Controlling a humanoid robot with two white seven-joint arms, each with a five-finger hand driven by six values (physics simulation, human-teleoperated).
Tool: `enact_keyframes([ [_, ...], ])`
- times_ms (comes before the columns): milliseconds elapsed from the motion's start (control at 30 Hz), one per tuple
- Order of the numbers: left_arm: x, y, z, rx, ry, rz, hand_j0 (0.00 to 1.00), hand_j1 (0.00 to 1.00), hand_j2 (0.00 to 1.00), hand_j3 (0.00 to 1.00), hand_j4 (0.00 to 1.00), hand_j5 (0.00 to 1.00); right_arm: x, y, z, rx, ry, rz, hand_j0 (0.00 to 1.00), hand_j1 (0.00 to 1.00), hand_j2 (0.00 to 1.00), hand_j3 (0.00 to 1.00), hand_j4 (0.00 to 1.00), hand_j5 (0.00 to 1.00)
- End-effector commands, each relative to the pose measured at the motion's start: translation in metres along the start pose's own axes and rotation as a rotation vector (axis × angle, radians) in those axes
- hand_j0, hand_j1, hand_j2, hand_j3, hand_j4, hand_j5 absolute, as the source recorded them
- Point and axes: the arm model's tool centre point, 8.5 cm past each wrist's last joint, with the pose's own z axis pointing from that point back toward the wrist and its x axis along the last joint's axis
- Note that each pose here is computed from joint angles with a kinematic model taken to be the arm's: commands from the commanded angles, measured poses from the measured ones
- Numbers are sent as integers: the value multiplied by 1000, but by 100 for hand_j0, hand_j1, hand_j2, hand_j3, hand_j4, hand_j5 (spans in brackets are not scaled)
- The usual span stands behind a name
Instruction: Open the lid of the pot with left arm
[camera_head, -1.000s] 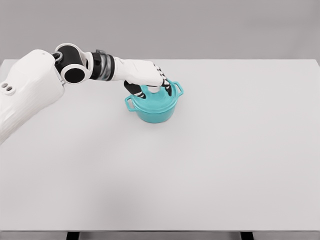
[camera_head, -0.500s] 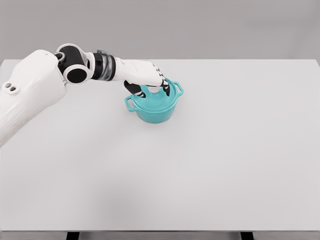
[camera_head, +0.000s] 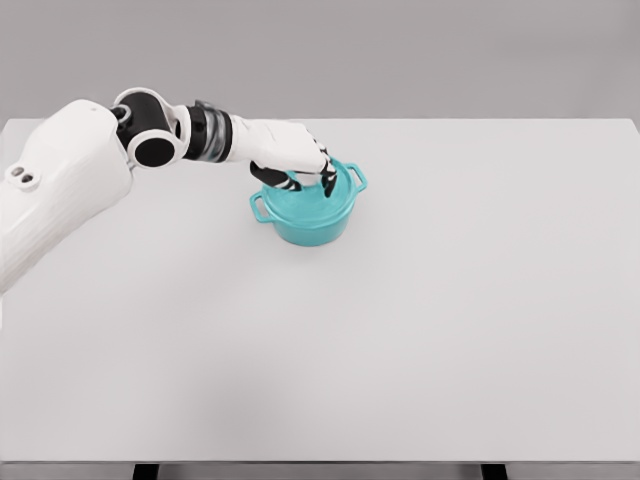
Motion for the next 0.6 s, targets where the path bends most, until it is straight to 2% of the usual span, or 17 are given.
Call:
enact_keyframes([
  [0,1,0,0,-2,-4,-2,51,51,51,51,51,51,0,0,0,0,0,0,100,100,100,100,100,100],
  [333,-3,-1,7,-5,4,-7,45,45,45,45,45,45,0,0,0,0,0,0,100,100,100,100,100,100],
  [567,-33,-20,54,-35,87,2,44,44,44,44,44,44,0,0,0,0,0,0,100,100,100,100,100,100],
])
